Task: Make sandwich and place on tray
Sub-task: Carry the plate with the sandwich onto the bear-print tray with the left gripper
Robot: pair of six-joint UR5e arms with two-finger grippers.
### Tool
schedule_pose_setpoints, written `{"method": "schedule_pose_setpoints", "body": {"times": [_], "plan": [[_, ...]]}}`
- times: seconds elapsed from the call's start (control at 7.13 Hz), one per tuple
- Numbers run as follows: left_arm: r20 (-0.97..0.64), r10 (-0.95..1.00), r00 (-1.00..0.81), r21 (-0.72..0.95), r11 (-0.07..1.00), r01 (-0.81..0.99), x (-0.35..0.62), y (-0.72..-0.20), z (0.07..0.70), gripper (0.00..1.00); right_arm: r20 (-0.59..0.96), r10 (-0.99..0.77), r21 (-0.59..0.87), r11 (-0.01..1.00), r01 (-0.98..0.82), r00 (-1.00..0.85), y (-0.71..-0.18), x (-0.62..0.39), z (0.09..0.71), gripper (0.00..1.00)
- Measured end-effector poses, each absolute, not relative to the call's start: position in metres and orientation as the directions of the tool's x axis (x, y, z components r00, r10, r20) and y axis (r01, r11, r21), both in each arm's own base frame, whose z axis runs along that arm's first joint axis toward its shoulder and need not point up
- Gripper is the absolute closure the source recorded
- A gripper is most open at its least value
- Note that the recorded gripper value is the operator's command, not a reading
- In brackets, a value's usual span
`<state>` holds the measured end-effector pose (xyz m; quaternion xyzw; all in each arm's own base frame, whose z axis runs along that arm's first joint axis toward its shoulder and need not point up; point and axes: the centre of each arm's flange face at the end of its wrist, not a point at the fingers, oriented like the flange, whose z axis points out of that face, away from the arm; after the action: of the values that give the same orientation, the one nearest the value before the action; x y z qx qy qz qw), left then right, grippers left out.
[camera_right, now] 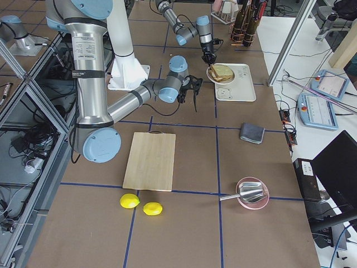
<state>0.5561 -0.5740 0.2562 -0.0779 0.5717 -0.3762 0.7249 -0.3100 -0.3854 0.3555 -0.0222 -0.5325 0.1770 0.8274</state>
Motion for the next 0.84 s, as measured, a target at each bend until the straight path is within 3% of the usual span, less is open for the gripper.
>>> {"method": "schedule_pose_setpoints", "body": {"times": [0.42,0.84], "plan": [[-0.772,-0.633,0.057,-0.539,0.699,0.470,0.571,-0.589,0.262,1.00,0.874,0.317,-0.226,0.936,-0.269,0.368,-0.385,-0.310,0.355,0.00],[-0.775,-0.630,0.051,-0.536,0.697,0.477,0.574,-0.592,0.263,0.75,0.874,0.319,-0.229,0.936,-0.269,0.367,-0.384,-0.310,0.355,0.00]]}}
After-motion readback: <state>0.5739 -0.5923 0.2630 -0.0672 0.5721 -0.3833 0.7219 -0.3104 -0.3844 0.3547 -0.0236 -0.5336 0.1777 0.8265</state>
